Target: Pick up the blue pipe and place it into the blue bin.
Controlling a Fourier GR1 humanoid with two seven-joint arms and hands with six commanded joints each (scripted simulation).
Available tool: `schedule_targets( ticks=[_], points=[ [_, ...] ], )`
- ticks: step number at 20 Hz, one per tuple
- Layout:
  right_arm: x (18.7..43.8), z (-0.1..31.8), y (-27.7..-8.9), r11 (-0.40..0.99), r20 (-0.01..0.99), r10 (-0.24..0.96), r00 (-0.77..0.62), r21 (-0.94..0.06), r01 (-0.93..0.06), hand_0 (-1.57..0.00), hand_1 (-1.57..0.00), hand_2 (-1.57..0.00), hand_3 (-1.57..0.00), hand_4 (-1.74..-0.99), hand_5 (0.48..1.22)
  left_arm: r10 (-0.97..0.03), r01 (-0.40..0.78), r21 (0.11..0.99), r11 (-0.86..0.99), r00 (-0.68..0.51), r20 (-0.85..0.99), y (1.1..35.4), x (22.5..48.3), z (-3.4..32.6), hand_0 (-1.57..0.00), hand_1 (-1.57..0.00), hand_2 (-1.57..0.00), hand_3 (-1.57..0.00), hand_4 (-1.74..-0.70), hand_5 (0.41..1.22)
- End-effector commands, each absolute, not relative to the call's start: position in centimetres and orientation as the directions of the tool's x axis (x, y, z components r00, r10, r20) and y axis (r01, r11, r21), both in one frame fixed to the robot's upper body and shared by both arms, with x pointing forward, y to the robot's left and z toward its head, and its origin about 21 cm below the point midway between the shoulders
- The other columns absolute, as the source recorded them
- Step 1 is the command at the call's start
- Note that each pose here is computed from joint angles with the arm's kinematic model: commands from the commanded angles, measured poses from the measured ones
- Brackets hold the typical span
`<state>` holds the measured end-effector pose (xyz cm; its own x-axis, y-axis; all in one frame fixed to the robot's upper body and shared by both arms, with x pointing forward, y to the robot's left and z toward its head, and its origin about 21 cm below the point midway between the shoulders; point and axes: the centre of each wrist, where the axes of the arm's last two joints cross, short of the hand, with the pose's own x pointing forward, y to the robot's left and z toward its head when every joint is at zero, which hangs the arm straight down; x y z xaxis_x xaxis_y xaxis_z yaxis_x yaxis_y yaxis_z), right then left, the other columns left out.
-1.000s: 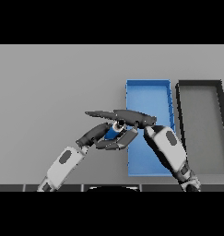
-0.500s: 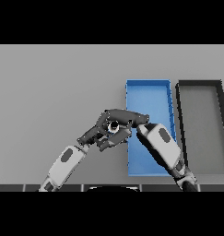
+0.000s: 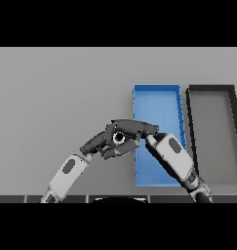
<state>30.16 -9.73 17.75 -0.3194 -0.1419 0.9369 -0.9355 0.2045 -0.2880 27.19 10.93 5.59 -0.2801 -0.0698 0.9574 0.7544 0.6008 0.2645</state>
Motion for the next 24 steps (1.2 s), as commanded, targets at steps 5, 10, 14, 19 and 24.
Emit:
schedule_targets(
  ticks=[5, 10, 14, 19, 24],
  points=[
    [29.8, 18.3, -9.3, 0.222, 0.943, -0.091, -0.319, -0.293, -0.93, -1.56, -1.56, -1.56, -1.56, -1.487, 1.211, -0.115, 0.755, 0.356, 0.551, -0.354, 0.928, 11.0, 27.6, 5.4, -0.43, -0.41, -0.39, -0.39, -1.07, 1.15],
    [30.2, 18.3, -9.4, 0.241, 0.944, -0.088, -0.317, -0.288, -0.927, -1.57, -1.57, -1.57, -1.57, -1.488, 1.218, -0.148, 0.738, 0.367, 0.566, -0.347, 0.926, 11.1, 27.4, 5.1, -0.14, -0.13, -0.13, -0.13, -0.88, 0.781],
    [30.4, 17.9, -9.5, 0.256, 0.942, -0.092, -0.324, -0.292, -0.921, -1.57, -1.57, -1.57, -1.57, -1.488, 1.22, -0.164, 0.732, 0.301, 0.611, -0.255, 0.953, 11.3, 27.8, 4.8, -0.06, -0.05, -0.05, -0.05, -0.88, 0.654],
    [30.8, 19.0, -9.6, 0.224, 0.978, -0.16, -0.132, -0.095, -0.97, -1.57, -1.57, -1.57, -1.57, -1.49, 1.221, -0.175, 0.745, 0.264, 0.612, -0.198, 0.964, 11.2, 27.3, 4.7, -0.02, -0.02, -0.02, -0.02, -0.91, 0.564],
    [31.6, 25.1, -10.2, 0.238, 0.972, -0.222, -0.076, -0.021, -0.971, -1.57, -1.57, -1.57, -1.57, -1.492, 1.221, -0.189, 0.742, 0.265, 0.615, -0.188, 0.964, 11.7, 26.8, 4.6, -0.01, 0.0, 0.0, 0.0, -0.92, 0.5]
  ],
)
